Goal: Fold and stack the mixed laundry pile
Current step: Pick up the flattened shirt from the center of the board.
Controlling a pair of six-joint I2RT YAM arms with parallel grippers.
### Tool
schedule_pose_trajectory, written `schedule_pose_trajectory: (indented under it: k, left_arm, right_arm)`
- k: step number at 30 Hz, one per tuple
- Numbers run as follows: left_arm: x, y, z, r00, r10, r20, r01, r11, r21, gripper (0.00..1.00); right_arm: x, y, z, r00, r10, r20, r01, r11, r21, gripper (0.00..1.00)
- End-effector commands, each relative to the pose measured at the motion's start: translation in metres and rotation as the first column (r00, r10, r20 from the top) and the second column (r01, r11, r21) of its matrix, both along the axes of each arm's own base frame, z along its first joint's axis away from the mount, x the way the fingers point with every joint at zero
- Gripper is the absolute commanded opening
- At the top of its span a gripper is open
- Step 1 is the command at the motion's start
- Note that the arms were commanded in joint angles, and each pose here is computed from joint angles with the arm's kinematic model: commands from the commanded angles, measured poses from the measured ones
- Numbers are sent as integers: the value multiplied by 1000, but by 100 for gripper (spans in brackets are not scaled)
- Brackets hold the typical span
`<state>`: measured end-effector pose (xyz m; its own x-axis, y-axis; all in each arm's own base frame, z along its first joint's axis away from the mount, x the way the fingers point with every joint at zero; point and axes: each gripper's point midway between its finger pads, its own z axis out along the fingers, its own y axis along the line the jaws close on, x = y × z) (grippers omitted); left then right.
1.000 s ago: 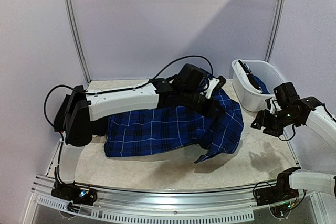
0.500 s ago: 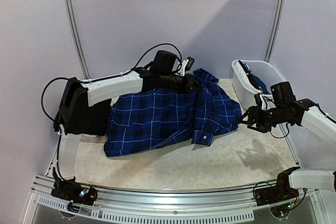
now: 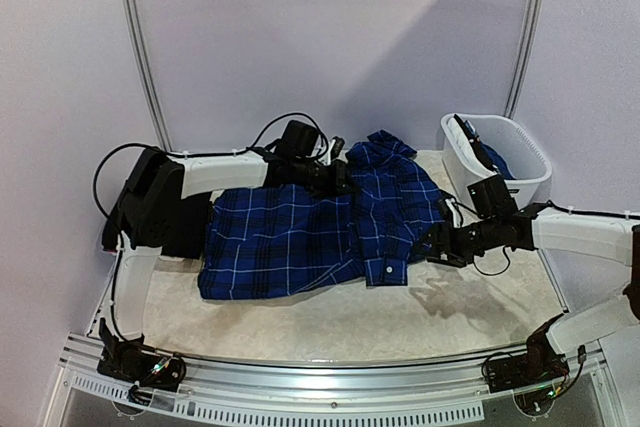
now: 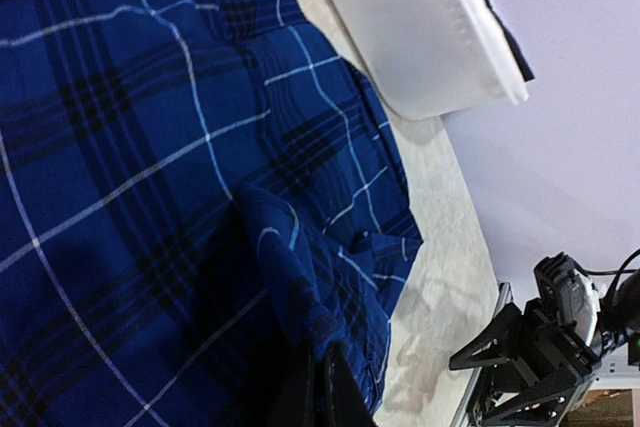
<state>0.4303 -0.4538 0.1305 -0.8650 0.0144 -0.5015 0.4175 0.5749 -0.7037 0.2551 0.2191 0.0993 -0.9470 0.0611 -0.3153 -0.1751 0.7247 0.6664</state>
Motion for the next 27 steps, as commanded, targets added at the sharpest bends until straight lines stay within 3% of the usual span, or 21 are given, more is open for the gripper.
schedule_pose_trajectory:
  k: [1, 9, 16, 19, 27]
  left_arm:
    - [-4, 9, -13, 1000, -11, -21, 12, 1000, 24, 3]
    - [-11, 31, -11, 1000, 4, 9, -4, 996, 86, 36]
    - [-21, 51, -1, 999, 25, 41, -30, 992, 126, 74]
    - [-25, 61, 8, 997, 39, 64, -48, 988, 145, 98]
    - [-35, 96, 31, 986, 88, 142, -122, 961, 250, 100]
  right_arm:
    - [0, 16, -14, 1000, 16, 0, -16, 1000, 17, 70]
    - [-12, 29, -44, 997, 55, -56, -56, 998, -27, 70]
    - [-17, 35, -58, 994, 73, -82, -77, 996, -43, 71]
    - [-21, 37, -63, 992, 85, -88, -90, 995, -49, 71]
    - [-23, 38, -70, 992, 89, -93, -94, 994, -53, 70]
